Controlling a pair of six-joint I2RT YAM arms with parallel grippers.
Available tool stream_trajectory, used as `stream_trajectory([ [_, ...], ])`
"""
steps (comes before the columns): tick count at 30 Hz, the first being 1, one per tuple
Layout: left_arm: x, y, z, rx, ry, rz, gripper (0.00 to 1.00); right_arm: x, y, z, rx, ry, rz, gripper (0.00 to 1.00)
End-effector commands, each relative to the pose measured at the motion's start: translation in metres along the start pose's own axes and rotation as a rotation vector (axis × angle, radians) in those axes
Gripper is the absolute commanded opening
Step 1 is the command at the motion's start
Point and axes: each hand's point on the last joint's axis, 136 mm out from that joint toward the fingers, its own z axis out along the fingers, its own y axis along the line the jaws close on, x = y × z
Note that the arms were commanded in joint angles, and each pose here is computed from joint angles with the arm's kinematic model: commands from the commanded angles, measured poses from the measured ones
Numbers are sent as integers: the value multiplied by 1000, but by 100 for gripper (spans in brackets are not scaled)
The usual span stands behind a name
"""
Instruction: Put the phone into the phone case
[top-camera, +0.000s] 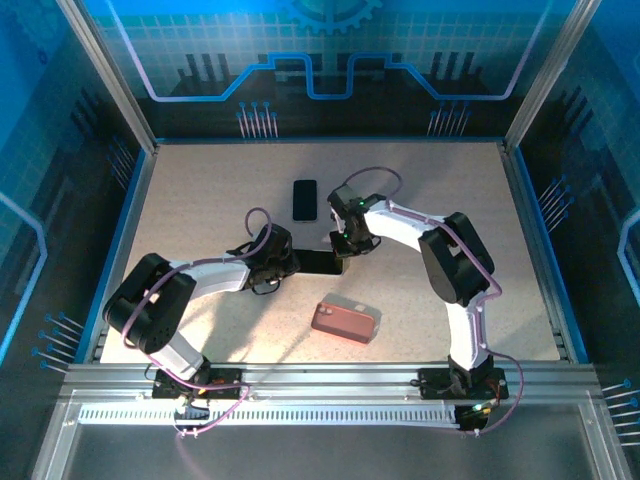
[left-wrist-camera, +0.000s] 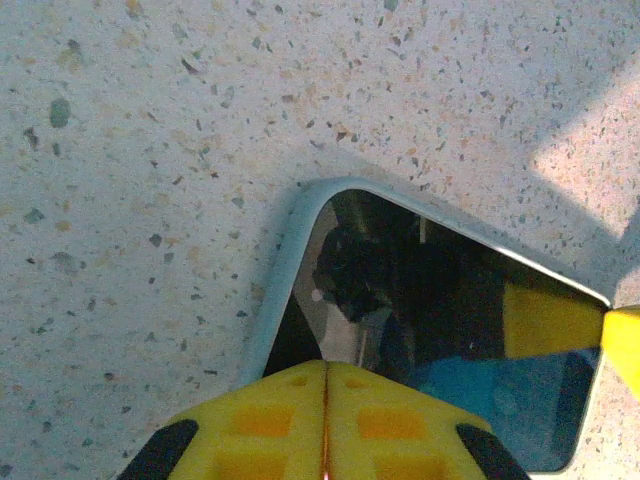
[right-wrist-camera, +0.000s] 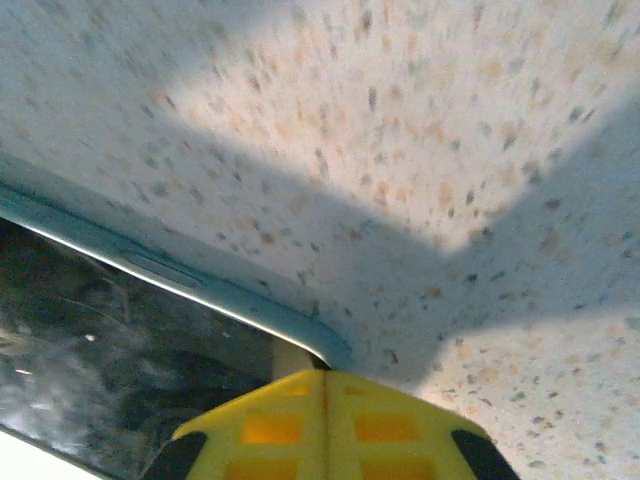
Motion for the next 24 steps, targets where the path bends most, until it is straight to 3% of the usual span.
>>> stream_trajectory([
  [1, 19, 30, 10, -100, 48, -13, 8, 115, -10, 87, 62, 373, -6, 0],
  [10, 16, 34, 17, -132, 49, -10, 8, 125, -12, 81, 9, 351, 84, 0],
  [17, 4, 18, 32, -129, 45, 26, 8, 109, -16, 51, -118, 267, 233, 0],
  [24, -7, -5, 53, -100, 45, 50, 7, 110, -25, 31, -137, 219, 287, 0],
])
